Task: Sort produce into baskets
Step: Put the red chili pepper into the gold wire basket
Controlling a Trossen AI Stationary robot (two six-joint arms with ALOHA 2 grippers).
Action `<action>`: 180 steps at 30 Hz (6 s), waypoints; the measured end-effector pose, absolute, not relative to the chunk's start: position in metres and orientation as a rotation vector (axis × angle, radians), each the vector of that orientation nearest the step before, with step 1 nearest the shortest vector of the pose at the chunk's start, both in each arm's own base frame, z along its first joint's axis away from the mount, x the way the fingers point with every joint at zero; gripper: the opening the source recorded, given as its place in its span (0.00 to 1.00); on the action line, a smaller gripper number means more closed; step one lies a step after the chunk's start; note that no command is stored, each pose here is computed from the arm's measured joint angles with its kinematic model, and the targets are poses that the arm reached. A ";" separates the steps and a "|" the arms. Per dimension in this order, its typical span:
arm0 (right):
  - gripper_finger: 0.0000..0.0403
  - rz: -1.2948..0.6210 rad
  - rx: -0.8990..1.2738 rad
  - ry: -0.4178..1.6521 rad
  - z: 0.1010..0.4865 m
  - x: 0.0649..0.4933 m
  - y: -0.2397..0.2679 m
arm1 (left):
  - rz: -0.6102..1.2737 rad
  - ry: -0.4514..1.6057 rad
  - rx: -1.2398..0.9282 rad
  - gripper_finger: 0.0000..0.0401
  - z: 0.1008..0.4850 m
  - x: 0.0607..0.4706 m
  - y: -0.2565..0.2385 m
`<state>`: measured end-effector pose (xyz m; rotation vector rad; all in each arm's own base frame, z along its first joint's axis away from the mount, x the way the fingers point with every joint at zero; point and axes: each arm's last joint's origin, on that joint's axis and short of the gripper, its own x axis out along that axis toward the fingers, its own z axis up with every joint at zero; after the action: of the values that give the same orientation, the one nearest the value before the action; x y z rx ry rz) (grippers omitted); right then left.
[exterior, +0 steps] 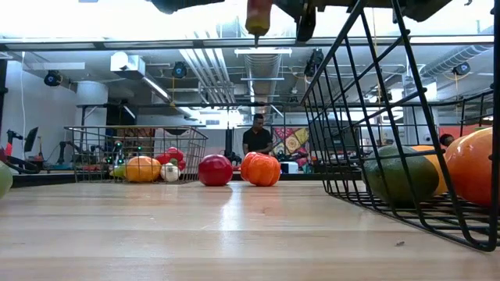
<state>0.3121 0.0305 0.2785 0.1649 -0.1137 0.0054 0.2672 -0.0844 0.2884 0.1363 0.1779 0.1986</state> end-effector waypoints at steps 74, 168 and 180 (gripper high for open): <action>0.34 -0.073 0.128 -0.102 0.277 0.312 0.027 | 0.196 0.028 0.141 0.68 0.264 0.311 -0.053; 0.66 -0.163 0.221 0.018 0.280 0.301 0.024 | 1.249 1.419 -0.188 0.32 0.252 0.176 0.169; 0.66 -0.165 0.227 0.035 0.278 0.301 0.024 | 0.817 1.739 0.144 0.32 0.241 0.185 0.176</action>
<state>0.3011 0.0239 0.2779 0.2268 0.0353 -0.1651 0.1851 0.1764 0.2412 0.1441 1.7392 0.8173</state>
